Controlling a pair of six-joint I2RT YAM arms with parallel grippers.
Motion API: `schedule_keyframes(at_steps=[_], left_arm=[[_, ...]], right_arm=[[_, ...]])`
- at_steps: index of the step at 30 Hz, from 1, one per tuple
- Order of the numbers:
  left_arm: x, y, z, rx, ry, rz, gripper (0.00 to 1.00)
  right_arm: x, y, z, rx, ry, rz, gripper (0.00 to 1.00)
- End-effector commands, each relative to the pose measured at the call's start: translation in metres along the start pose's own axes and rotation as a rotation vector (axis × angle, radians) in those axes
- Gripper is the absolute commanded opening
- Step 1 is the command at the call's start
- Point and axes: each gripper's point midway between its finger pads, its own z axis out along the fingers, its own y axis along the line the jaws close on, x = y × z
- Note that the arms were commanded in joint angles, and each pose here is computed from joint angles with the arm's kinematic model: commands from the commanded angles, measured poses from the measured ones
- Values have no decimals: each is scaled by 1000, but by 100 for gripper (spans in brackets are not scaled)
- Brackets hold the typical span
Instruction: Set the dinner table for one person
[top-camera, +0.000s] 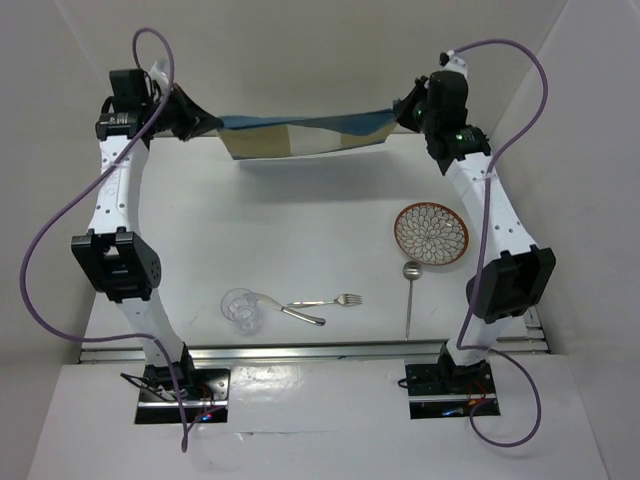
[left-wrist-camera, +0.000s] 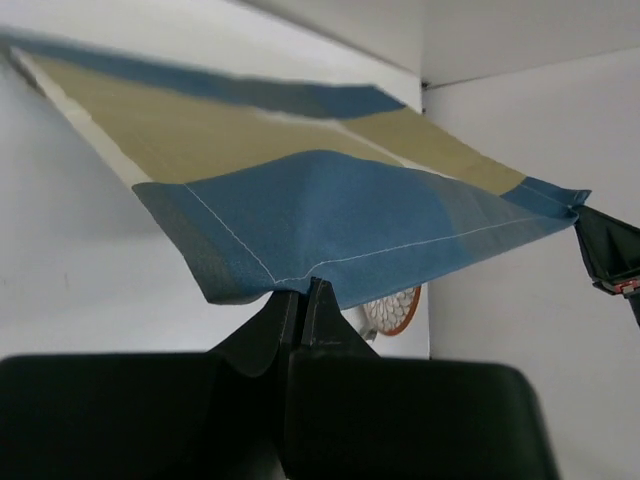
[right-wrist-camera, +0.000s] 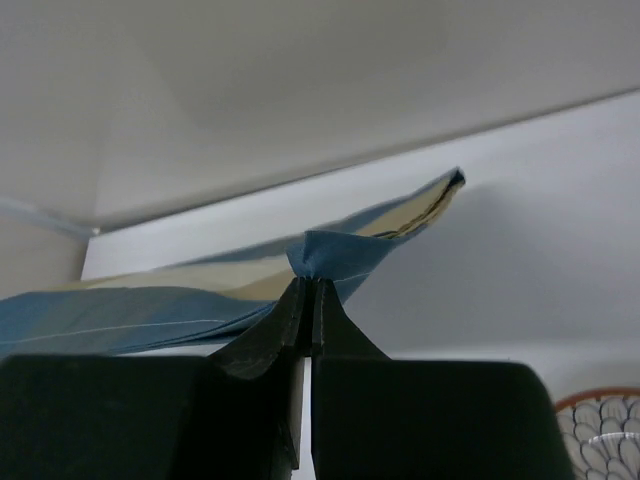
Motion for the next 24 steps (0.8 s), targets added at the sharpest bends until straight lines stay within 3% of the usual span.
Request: schedule_keyframes(at_steps=[1, 3, 4, 5, 6, 7, 8, 9, 10, 12, 15, 16, 17, 18, 19, 20, 21, 23, 24], left_arm=[[28, 23, -10, -51, 8, -4, 0], [53, 37, -14, -76, 46, -26, 0], [84, 62, -11, -114, 104, -69, 0], [93, 62, -20, -124, 104, -56, 2], [108, 71, -25, -153, 131, -76, 13], [134, 89, -28, -194, 181, -112, 44], [144, 92, -32, -204, 199, -115, 56], [156, 91, -41, -205, 226, -106, 65], [166, 95, -44, -217, 250, -113, 79], [176, 93, -53, -221, 292, -114, 88], [165, 97, -58, -285, 253, -80, 91], [163, 98, -60, -302, 246, -76, 91], [164, 104, -52, -313, 250, -71, 86], [159, 111, -46, -325, 234, -61, 54], [158, 113, -37, -327, 237, -50, 34], [156, 109, -28, -317, 249, -37, 14], [161, 129, -10, -366, 284, -63, 0], [156, 128, 14, -376, 298, -30, 0], [165, 152, 29, -452, 329, -35, 0]], right_arm=[[29, -20, -22, -2, 47, 26, 0], [66, -27, -32, -1, 125, 65, 0], [119, -41, -38, 15, 230, 69, 0], [128, -40, -54, 9, 237, 96, 0], [148, -45, -62, 22, 275, 108, 0], [193, -59, -75, 53, 376, 112, 5], [204, -62, -89, 62, 403, 118, 22], [216, -66, -98, 79, 435, 133, 62], [231, -78, -110, 124, 459, 116, 69], [231, -85, -117, 155, 455, 117, 83], [224, -83, -115, 161, 437, 89, 85], [222, -82, -112, 158, 438, 78, 79], [224, -77, -102, 151, 446, 63, 73], [229, -74, -96, 136, 474, 47, 64], [235, -72, -89, 128, 503, 39, 53], [227, -58, -76, 86, 505, 40, 32], [258, -69, -64, 137, 605, 15, 25], [259, -58, -42, 124, 641, 13, 17], [285, -71, -32, 172, 713, 6, 17]])
